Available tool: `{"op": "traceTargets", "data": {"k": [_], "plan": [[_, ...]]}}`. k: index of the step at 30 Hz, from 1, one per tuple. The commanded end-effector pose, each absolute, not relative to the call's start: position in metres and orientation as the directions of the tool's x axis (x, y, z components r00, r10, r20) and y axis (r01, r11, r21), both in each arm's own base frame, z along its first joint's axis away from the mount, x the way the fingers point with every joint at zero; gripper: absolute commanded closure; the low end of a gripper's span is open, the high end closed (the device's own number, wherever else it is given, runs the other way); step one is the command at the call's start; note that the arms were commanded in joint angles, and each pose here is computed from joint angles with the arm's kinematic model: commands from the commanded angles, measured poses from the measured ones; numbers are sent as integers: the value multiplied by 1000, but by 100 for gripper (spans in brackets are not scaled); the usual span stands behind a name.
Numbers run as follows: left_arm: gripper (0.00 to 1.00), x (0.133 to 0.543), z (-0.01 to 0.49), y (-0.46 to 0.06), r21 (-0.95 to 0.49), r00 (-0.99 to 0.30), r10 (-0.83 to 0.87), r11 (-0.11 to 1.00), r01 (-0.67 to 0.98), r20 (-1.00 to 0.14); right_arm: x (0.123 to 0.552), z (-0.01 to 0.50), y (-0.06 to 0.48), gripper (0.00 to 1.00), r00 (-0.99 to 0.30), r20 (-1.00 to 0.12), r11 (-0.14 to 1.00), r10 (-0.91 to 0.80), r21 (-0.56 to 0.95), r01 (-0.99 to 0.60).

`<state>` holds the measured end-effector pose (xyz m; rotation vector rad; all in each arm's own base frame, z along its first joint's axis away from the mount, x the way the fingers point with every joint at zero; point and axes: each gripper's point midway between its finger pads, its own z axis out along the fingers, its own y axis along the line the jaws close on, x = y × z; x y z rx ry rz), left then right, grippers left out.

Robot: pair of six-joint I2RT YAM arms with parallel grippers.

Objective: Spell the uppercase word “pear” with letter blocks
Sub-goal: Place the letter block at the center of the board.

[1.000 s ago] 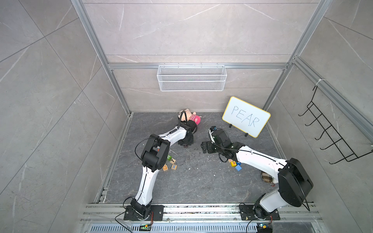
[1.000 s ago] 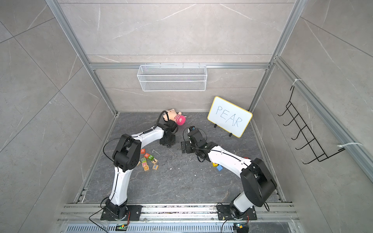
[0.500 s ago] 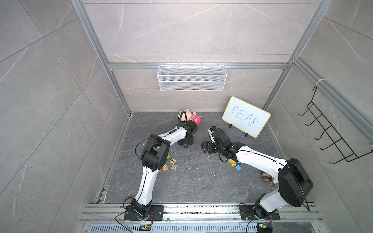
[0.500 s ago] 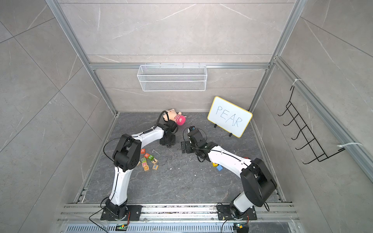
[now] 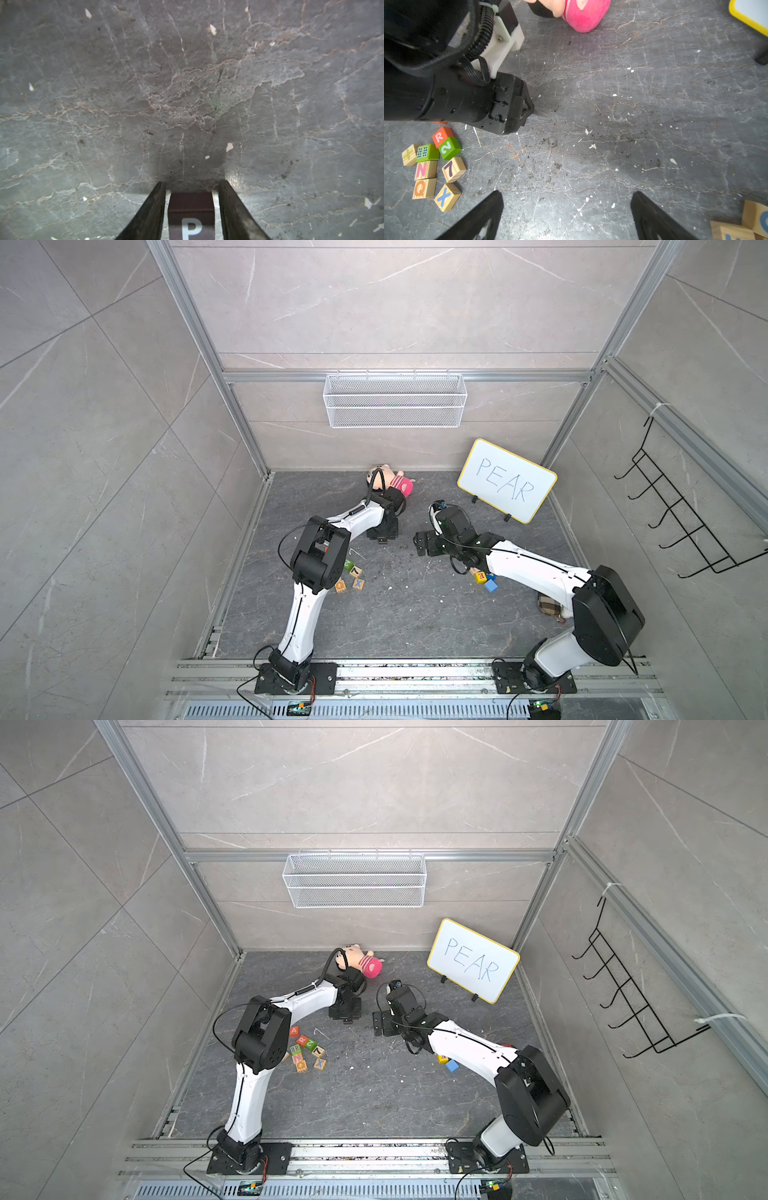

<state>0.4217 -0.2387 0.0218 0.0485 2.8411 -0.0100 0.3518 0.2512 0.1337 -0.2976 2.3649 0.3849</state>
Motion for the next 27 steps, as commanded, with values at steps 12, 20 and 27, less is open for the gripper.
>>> {"op": "traceTargets", "data": {"k": [12,20,27], "plan": [[52,421,120,-246,-78,-899,38,994,80,-436,352,144,247,2,-706,-704,933,-79,197,-301],[49,400,179,-245,-121,-808,67,978,168,-585,352,157,240,1,-681,-730,939,-50,199,-282],[48,390,188,-233,-110,-766,64,979,174,-640,356,163,245,1,-683,-729,936,-50,205,-287]]}}
